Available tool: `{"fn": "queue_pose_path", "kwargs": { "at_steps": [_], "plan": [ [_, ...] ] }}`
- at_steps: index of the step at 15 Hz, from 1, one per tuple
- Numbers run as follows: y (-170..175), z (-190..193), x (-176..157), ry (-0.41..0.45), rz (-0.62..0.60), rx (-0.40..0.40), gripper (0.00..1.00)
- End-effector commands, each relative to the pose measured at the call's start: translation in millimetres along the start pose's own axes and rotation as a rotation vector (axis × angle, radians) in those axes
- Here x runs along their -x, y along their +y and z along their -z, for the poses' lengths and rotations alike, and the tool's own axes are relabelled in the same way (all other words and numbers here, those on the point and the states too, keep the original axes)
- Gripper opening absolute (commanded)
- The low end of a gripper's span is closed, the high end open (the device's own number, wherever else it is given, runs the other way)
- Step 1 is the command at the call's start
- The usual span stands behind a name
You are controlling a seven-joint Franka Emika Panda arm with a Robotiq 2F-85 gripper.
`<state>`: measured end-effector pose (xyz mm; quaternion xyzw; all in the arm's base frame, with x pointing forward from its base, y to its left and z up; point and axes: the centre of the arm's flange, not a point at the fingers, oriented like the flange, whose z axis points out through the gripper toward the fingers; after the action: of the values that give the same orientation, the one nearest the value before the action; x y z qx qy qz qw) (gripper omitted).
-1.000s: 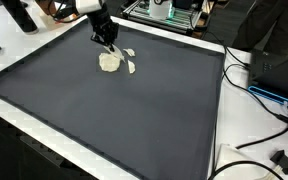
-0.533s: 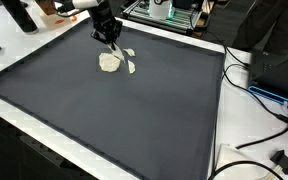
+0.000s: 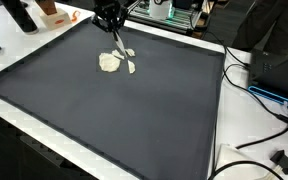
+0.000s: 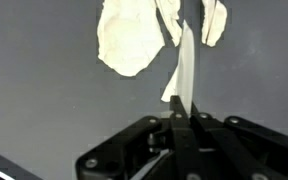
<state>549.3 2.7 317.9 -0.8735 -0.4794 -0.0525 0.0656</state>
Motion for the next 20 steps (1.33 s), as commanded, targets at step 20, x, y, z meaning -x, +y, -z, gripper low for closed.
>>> {"fn": "queue_pose_path", "kwargs": {
  "at_steps": [20],
  "plan": [
    [-39.6,83.5,-15.8,0.022,-0.769,-0.044,0.01]
  ]
}}
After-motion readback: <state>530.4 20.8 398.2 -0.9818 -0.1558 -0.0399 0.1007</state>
